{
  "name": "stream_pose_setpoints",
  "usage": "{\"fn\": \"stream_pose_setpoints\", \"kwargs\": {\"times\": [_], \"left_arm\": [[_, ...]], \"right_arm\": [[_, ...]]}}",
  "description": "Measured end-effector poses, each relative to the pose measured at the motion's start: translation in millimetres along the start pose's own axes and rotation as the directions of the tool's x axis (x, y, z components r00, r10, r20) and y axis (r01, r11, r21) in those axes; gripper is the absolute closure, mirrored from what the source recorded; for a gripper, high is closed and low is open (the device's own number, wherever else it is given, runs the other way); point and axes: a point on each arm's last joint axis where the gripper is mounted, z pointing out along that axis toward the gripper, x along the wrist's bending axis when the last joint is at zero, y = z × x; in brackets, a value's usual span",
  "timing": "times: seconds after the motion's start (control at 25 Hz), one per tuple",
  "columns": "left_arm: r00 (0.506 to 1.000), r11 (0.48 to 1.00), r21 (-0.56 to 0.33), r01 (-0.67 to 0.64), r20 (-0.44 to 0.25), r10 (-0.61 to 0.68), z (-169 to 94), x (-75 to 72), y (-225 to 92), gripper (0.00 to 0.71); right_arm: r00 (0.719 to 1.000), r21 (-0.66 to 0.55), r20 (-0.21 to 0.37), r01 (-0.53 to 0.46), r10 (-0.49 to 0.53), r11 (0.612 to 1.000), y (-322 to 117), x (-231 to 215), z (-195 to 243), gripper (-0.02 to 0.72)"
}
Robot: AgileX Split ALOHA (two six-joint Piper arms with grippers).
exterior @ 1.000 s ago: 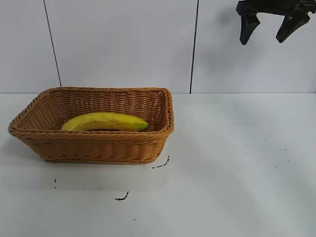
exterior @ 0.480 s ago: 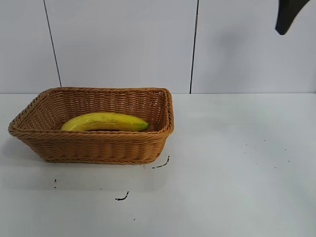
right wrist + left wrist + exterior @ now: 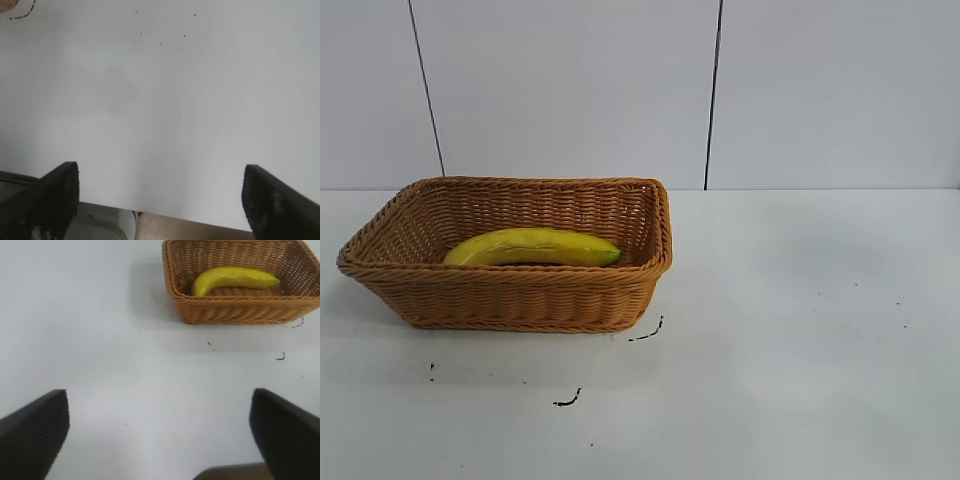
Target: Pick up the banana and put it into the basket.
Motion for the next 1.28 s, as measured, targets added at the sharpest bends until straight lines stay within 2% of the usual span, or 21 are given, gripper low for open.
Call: {"fn": "stream_pose_setpoints", "kwargs": {"times": [0.16, 0.32, 0.56, 0.76, 0.92, 1.28], "left_arm": [[1.000, 1.000, 0.000, 0.000, 0.000, 0.000, 0, 0.0, 0, 0.015], [1.000, 1.000, 0.000, 0.000, 0.000, 0.000, 0, 0.0, 0, 0.015], [1.000, 1.000, 0.000, 0.000, 0.000, 0.000, 0, 0.0, 0, 0.015], [1.000, 1.000, 0.000, 0.000, 0.000, 0.000, 0, 0.0, 0, 0.015], [1.000, 1.000, 0.000, 0.000, 0.000, 0.000, 0, 0.0, 0, 0.015], [1.000, 1.000, 0.000, 0.000, 0.000, 0.000, 0, 0.0, 0, 0.015]], "right_arm": [[1.000, -0.085, 0.012, 0.007, -0.006, 0.996, -33, 0, -3, 0.071], [1.000, -0.163, 0.020, 0.014, -0.011, 0.987, -41, 0, -12, 0.071], [1.000, -0.173, 0.022, 0.013, -0.009, 0.985, -42, 0, -13, 0.071], [0.998, -0.173, 0.051, -0.012, 0.022, 0.985, -42, -1, -13, 0.071], [0.999, -0.182, 0.034, 0.003, 0.003, 0.983, -43, 0, -15, 0.071], [1.000, -0.373, 0.027, 0.024, -0.015, 0.928, -64, 2, -38, 0.071]]}}
